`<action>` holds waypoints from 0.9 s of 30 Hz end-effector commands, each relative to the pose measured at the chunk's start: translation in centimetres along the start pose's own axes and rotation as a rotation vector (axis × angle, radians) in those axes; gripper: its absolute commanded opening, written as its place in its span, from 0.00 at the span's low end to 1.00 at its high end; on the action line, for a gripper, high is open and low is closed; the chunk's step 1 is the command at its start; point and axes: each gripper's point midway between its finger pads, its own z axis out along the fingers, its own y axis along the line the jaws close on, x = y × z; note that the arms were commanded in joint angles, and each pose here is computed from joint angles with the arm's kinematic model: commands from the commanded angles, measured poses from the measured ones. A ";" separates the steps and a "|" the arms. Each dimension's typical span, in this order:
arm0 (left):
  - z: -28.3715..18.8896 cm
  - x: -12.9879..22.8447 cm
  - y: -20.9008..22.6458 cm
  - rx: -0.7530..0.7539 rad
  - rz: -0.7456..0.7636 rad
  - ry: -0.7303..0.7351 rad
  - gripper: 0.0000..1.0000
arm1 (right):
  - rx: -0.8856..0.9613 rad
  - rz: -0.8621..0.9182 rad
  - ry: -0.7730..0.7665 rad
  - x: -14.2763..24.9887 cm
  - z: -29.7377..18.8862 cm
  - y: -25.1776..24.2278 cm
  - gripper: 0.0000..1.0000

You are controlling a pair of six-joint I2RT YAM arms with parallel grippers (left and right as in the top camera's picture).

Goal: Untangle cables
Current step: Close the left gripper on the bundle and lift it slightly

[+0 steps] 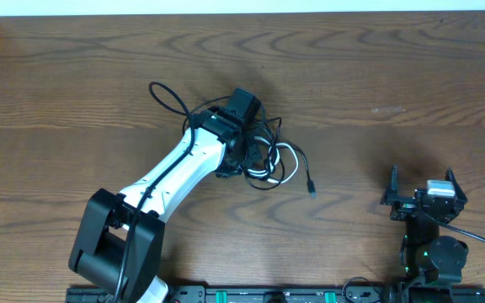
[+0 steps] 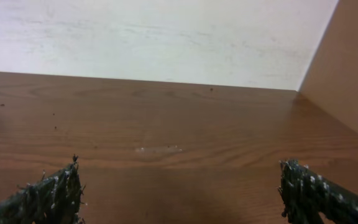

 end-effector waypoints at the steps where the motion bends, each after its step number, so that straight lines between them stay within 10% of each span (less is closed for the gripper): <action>1: -0.8 0.2 0.4 -0.007 0.028 -0.007 0.07 | 0.009 0.011 0.002 0.1 0.0 -0.2 0.99; 27: -0.8 0.6 0.8 -0.025 0.157 0.010 0.07 | 0.009 0.012 0.002 0.1 0.0 -0.2 0.99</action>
